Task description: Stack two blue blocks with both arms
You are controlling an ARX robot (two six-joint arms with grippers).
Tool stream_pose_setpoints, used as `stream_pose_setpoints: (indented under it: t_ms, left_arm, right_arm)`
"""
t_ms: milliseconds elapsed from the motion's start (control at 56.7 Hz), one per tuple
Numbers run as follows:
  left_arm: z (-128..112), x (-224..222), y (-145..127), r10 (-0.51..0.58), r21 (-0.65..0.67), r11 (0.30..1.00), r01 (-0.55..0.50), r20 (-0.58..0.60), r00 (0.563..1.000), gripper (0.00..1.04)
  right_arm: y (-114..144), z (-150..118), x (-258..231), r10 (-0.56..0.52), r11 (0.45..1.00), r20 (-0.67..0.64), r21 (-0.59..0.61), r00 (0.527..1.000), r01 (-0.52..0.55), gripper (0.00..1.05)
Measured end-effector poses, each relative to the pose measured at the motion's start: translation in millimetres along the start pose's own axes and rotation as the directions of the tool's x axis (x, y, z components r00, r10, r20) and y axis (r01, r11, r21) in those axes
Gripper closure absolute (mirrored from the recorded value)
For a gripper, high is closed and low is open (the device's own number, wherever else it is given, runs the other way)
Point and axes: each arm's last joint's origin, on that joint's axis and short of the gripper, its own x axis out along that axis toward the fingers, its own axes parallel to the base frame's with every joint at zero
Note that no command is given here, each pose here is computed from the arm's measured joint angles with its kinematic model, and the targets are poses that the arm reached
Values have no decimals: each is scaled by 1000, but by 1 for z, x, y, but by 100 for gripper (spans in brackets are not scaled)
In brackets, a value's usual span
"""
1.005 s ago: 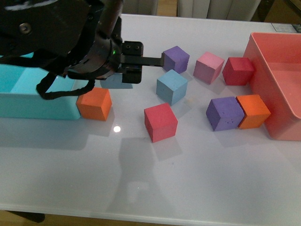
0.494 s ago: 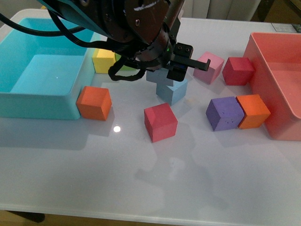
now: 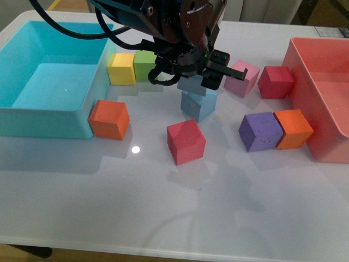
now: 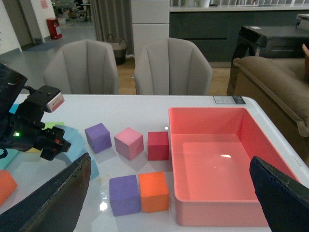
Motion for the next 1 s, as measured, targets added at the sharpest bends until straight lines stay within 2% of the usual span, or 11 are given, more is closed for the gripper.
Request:
stream_pose_setpoints:
  t_ms: [688, 740, 811, 899, 1005]
  left_arm:
    - [-7, 24, -3, 6, 32, 999, -5, -36, 999, 64]
    - [-7, 25, -3, 6, 32, 999, -5, -36, 999, 58]
    - [-8, 25, -3, 6, 32, 999, -5, -37, 999, 45]
    - [-8, 25, -3, 6, 35, 999, -5, -38, 999, 36]
    - [-9, 25, -3, 7, 35, 999, -5, -39, 999, 18]
  right_arm:
    - [0, 0, 0, 0, 1000, 0, 0, 1000, 0, 9]
    - [0, 0, 0, 0, 1000, 0, 0, 1000, 0, 9]
    - [0, 0, 0, 0, 1000, 0, 0, 1000, 0, 9]
    - [0, 0, 0, 0, 1000, 0, 0, 1000, 0, 9]
    - [0, 0, 0, 0, 1000, 0, 0, 1000, 0, 9]
